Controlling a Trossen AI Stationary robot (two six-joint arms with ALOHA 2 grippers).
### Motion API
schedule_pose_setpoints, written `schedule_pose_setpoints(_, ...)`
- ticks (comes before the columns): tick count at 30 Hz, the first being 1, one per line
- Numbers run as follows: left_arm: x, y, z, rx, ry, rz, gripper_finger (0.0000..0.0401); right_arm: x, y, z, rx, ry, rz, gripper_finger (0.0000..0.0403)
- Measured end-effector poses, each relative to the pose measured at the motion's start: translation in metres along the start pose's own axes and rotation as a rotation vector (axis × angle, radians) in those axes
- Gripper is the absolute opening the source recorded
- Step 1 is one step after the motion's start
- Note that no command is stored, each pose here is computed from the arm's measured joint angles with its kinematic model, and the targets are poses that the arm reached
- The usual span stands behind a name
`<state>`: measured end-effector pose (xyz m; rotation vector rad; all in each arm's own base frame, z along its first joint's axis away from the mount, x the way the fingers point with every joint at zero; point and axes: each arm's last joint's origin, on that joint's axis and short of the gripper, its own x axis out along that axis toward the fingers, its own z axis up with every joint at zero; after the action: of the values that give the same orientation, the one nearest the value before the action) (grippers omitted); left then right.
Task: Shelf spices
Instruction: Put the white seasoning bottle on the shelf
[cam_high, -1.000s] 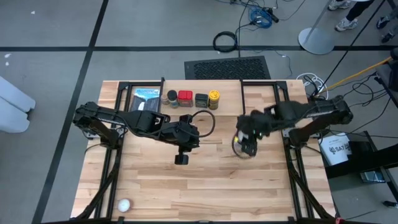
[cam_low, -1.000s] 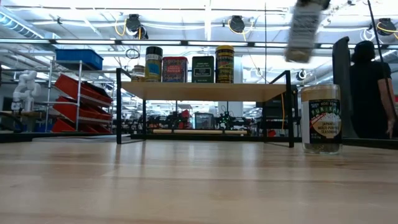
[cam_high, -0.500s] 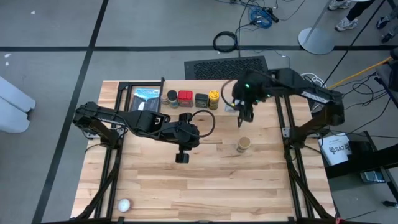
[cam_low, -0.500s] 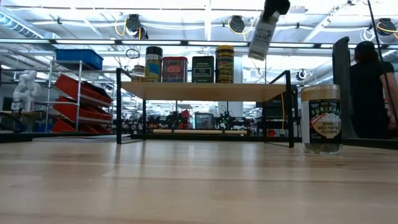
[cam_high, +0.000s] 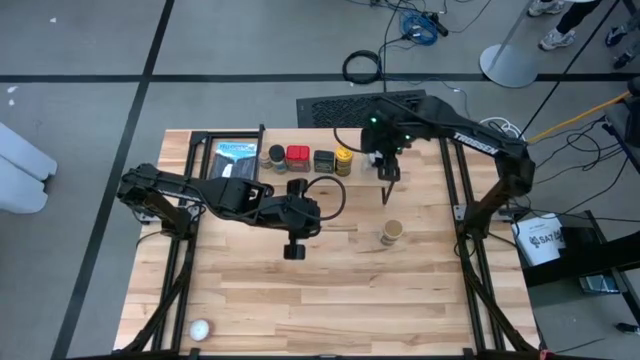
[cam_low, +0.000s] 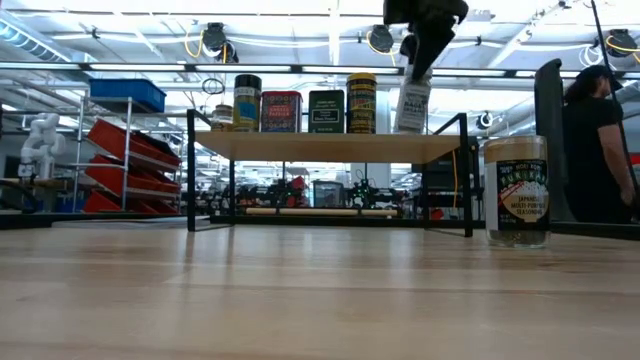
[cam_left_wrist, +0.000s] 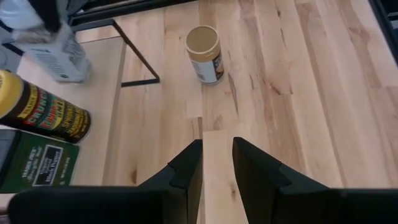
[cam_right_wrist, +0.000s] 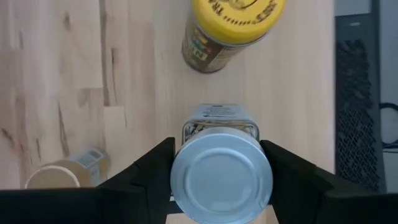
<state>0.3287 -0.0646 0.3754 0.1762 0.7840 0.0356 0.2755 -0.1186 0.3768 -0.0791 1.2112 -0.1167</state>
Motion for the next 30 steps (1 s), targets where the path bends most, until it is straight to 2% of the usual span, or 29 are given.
schedule_pose_setpoints(5,0.0,0.001,0.0,0.004,-0.001,0.027,0.0097,0.007,-0.005,0.002,-0.028,-0.008,0.061,0.02)
schedule_pose_setpoints(14,0.001,0.008,0.001,0.0,-0.005,0.041,0.0097,0.002,-0.011,0.016,-0.064,-0.009,0.067,0.0201)
schedule_pose_setpoints(22,0.002,0.009,0.001,-0.004,-0.004,0.044,0.0097,0.016,-0.017,0.028,-0.073,0.069,0.126,0.0201)
schedule_pose_setpoints(30,0.002,0.009,0.001,-0.003,-0.003,0.043,0.0097,0.021,-0.019,0.032,-0.091,0.065,0.13,0.0201)
